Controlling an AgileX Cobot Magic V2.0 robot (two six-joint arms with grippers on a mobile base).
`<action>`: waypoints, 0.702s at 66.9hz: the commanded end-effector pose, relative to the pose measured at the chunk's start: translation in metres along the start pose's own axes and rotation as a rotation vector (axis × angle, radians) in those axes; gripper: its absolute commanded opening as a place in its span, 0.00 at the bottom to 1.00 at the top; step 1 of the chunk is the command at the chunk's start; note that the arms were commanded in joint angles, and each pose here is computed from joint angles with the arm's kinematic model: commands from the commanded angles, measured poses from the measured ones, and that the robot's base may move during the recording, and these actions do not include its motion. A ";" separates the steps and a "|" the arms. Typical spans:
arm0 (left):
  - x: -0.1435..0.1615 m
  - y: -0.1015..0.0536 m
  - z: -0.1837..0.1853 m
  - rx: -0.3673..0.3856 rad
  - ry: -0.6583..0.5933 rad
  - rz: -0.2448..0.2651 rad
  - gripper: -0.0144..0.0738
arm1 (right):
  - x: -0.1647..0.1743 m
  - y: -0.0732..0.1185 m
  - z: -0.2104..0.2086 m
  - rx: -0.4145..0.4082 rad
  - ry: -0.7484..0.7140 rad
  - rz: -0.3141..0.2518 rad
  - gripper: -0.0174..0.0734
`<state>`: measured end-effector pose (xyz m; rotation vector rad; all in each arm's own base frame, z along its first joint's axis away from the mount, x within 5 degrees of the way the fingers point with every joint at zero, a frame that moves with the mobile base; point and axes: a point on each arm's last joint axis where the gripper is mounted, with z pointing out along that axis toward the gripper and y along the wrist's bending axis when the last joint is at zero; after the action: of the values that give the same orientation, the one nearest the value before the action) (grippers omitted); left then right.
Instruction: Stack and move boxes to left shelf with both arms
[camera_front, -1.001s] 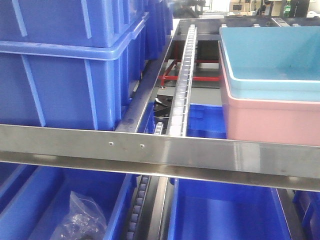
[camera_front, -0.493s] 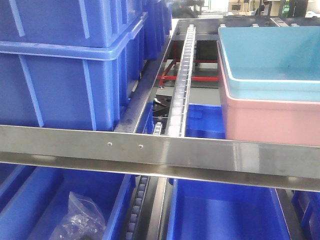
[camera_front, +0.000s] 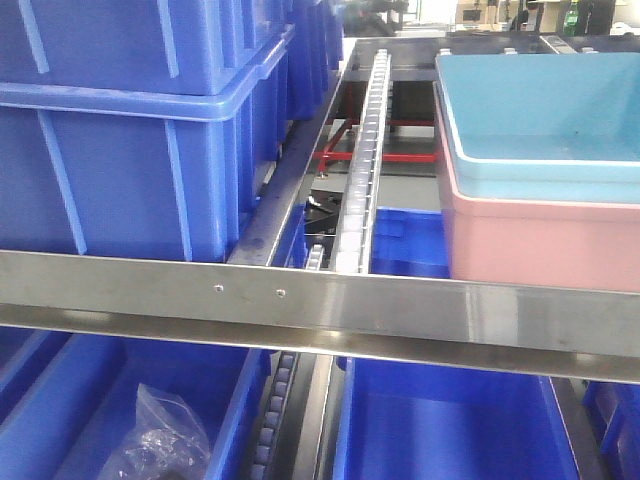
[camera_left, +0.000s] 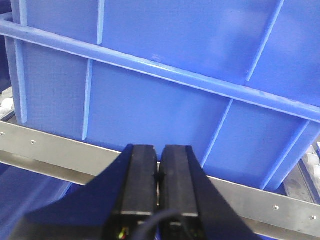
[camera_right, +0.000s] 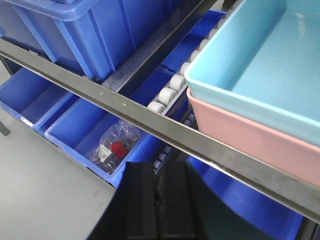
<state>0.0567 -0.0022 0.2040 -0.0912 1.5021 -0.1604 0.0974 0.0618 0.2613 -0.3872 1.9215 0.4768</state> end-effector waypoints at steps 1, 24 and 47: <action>-0.010 -0.001 -0.002 0.010 -0.102 -0.015 0.16 | -0.011 -0.001 -0.006 0.001 -0.120 -0.020 0.25; -0.010 -0.001 -0.002 0.010 -0.102 -0.015 0.16 | 0.048 -0.036 -0.046 0.392 -0.467 0.047 0.25; -0.009 -0.001 -0.002 0.009 -0.100 -0.015 0.16 | 0.061 -0.042 -0.052 0.556 -0.578 0.037 0.25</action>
<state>0.0567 -0.0023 0.2035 -0.0909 1.5074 -0.1607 0.0567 -0.0046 0.1980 0.1770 1.5584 0.0584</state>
